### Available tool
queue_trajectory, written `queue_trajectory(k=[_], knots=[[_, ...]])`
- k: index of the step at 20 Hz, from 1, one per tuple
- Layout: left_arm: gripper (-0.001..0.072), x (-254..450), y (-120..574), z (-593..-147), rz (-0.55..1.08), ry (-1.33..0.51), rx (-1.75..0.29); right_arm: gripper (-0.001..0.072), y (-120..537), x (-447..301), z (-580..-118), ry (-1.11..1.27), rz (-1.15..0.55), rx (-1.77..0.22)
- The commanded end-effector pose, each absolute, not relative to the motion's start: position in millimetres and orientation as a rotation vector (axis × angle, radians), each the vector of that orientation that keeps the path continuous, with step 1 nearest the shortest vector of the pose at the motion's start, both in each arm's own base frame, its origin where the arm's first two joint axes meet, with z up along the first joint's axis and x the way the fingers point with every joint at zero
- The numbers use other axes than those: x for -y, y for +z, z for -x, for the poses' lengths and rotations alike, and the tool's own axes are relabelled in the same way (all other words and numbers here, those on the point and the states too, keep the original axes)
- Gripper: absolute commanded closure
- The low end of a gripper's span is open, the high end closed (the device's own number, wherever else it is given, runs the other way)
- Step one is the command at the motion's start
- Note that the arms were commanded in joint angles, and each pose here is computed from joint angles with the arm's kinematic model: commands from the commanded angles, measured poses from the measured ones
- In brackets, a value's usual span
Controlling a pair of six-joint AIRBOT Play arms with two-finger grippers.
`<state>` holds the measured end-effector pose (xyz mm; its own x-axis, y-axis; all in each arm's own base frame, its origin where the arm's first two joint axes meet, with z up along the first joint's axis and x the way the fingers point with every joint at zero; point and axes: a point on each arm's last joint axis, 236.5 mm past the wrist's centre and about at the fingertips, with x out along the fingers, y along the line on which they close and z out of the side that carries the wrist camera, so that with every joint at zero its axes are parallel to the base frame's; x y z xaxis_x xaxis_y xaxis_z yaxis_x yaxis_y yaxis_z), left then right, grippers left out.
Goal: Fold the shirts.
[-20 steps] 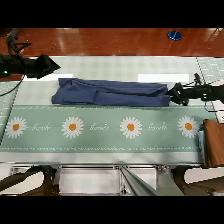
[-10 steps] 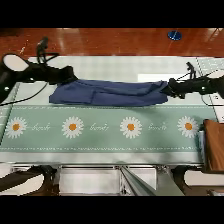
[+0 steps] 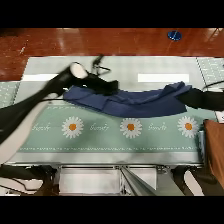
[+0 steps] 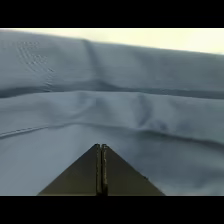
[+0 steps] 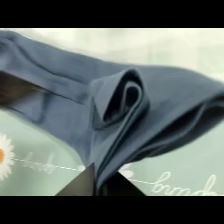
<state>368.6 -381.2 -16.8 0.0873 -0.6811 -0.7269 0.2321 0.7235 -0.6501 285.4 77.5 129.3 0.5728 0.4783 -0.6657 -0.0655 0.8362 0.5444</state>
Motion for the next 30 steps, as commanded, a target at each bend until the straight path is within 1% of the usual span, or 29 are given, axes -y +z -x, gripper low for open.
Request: queue_trajectory(k=[1,4,6,8,10,12,13,15,17,18,19,21,22,24,26,27,30], knots=[[0.0693,462,-44,-309,0.392,-0.818,-1.442,0.0693,162,-91,-253,0.362,-0.504,-0.815],[0.0693,513,-48,-263,0.498,-0.911,-1.541,0.0693,161,-100,-244,0.401,-0.507,-0.843],[0.0693,530,-41,-245,0.509,-0.972,-1.547,0.0693,161,-100,-244,0.401,-0.505,-0.840],[0.0693,528,-34,-251,0.512,-0.985,-1.540,0.0693,162,-101,-244,0.406,-0.508,-0.838],[0.0693,509,-22,-283,0.549,-0.967,-1.524,0.0693,166,-104,-245,0.422,-0.518,-0.825],[0.0693,464,-7,-328,0.590,-0.918,-1.509,0.0693,171,-110,-247,0.451,-0.540,-0.813],[0.0693,429,1,-349,0.570,-0.887,-1.498,0.0693,173,-114,-250,0.478,-0.556,-0.813],[0.0693,349,21,-391,0.444,-0.765,-1.412,0.0693,176,-125,-258,0.546,-0.606,-0.819],[0.0693,254,69,-428,0.328,-0.560,-1.232,0.0693,172,-139,-272,0.602,-0.631,-0.843],[0.0693,215,100,-435,0.282,-0.485,-1.135,0.0694,168,-154,-280,0.638,-0.621,-0.866],[0.0693,176,134,-433,0.231,-0.410,-1.036,0.0693,164,-172,-290,0.674,-0.609,-0.882],[0.0693,116,192,-413,0.144,-0.281,-0.871,0.0693,149,-213,-316,0.729,-0.570,-0.924],[0.0693,91,216,-394,0.113,-0.228,-0.800,0.0693,140,-237,-331,0.754,-0.558,-0.952],[0.0693,70,246,-352,0.104,-0.189,-0.704,0.0693,121,-282,-358,0.801,-0.542,-1.010],[0.0693,64,248,-315,0.126,-0.183,-0.664,0.0693,99,-324,-380,0.841,-0.530,-1.071],[0.0692,63,241,-302,0.168,-0.169,-0.661,0.0693,90,-342,-389,0.854,-0.529,-1.095],[0.0692,60,202,-280,0.231,-0.143,-0.693,0.0693,60,-388,-411,0.873,-0.545,-1.159]])
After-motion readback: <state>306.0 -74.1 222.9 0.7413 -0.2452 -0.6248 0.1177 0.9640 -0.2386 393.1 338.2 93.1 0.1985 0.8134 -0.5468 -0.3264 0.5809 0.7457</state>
